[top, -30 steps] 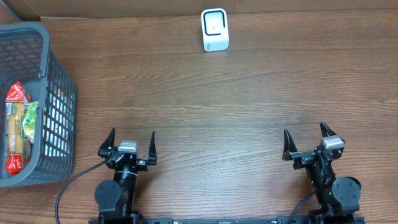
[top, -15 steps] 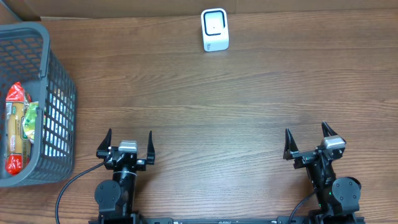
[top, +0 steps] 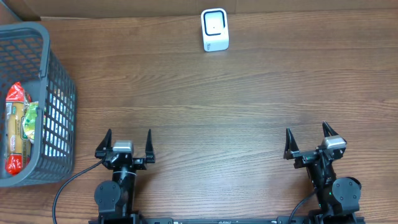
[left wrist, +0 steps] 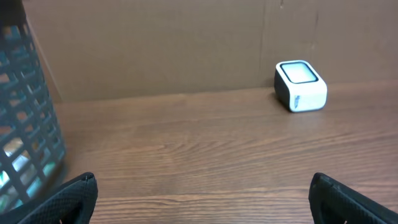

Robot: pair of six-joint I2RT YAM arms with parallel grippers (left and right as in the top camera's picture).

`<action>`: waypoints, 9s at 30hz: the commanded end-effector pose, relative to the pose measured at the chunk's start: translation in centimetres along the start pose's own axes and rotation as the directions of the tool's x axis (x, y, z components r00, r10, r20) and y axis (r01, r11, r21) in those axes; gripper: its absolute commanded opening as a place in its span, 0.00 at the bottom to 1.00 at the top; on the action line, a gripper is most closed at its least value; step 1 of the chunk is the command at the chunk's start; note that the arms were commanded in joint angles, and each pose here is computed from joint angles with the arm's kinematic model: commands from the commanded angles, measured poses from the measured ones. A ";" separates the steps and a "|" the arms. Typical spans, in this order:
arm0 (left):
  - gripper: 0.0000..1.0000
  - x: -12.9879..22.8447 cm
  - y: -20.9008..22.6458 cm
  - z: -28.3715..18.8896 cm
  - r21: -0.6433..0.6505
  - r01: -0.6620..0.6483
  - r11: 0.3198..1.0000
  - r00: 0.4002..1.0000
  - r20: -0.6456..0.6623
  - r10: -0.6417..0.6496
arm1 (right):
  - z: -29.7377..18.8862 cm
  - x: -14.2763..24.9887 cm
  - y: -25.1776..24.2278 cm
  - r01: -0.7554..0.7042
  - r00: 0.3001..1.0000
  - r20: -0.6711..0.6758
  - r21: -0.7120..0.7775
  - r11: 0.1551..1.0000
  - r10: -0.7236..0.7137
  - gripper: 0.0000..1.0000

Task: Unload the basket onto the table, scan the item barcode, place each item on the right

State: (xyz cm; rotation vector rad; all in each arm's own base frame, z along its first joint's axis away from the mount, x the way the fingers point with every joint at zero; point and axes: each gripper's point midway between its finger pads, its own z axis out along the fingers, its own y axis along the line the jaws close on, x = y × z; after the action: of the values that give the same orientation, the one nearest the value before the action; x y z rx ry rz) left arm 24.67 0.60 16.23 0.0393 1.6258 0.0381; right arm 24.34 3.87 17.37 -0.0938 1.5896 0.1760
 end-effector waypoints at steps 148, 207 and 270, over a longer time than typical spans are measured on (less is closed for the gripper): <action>0.04 -24.2 17.1 12.1 -0.450 0.133 0.883 0.715 -0.573 -0.400 | 9.3 -11.8 7.5 -0.339 0.677 -0.733 -0.241 0.909 0.058 0.99; 0.77 3.6 -24.8 16.9 0.104 0.396 0.912 0.369 -0.928 -0.054 | 10.3 -10.9 7.4 -0.342 0.663 -0.746 -0.231 0.911 0.060 0.99; 0.81 14.4 25.3 15.9 -0.385 0.241 0.891 0.473 -0.755 -0.454 | 10.1 -10.8 7.5 -0.348 0.656 -0.753 -0.230 0.909 0.060 1.00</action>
State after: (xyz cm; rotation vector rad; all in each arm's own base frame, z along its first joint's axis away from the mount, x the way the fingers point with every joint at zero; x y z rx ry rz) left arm 39.44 29.17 6.39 -0.6519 2.4726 -0.0047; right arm 33.16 12.31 27.48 -0.2896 2.4005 0.6806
